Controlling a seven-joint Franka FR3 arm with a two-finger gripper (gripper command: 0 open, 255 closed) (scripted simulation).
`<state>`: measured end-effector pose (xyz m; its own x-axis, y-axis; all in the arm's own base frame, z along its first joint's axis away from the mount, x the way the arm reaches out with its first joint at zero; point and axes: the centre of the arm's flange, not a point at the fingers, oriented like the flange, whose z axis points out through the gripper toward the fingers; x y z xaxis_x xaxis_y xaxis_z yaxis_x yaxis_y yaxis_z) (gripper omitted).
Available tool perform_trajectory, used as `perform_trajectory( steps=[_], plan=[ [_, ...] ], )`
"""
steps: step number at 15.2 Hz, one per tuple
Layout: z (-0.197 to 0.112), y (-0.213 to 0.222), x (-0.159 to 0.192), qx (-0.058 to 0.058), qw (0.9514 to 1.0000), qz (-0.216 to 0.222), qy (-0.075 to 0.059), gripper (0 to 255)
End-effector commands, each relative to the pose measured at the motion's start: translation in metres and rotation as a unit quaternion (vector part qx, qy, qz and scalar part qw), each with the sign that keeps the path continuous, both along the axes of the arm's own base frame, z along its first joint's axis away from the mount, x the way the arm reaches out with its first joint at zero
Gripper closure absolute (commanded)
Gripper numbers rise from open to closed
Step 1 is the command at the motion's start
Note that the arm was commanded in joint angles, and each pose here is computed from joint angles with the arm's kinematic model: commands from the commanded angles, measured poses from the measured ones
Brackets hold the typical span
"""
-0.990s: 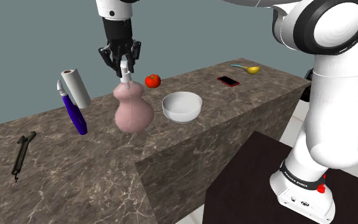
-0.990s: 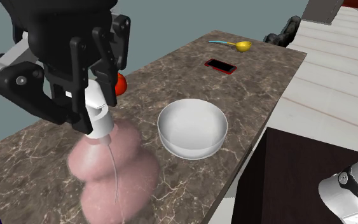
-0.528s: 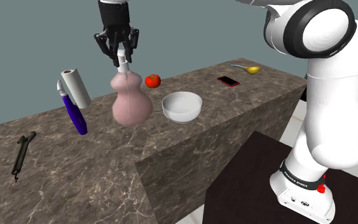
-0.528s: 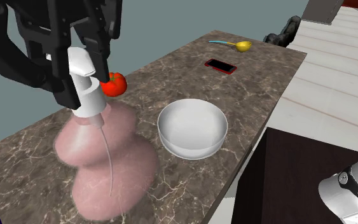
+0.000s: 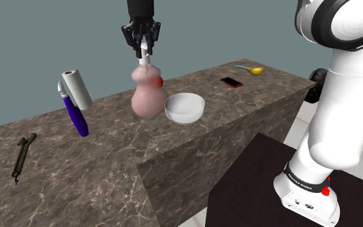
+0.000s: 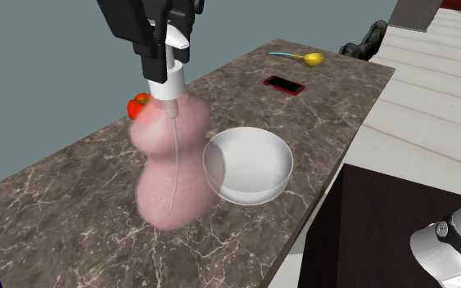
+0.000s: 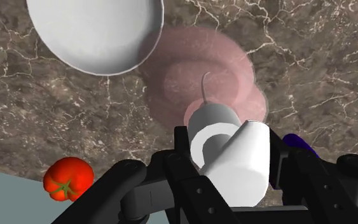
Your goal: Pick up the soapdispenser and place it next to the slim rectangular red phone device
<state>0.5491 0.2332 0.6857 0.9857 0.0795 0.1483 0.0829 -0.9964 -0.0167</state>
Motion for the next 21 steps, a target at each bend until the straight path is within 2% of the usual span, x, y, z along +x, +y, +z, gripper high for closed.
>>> perform_trajectory(
  steps=[1,21],
  plan=[
    [0.000,-0.028,-0.001,0.001,1.0000,0.000,-0.001,255],
    [0.000,-0.291,-0.024,0.001,1.0000,0.000,-0.001,255]
  ],
)
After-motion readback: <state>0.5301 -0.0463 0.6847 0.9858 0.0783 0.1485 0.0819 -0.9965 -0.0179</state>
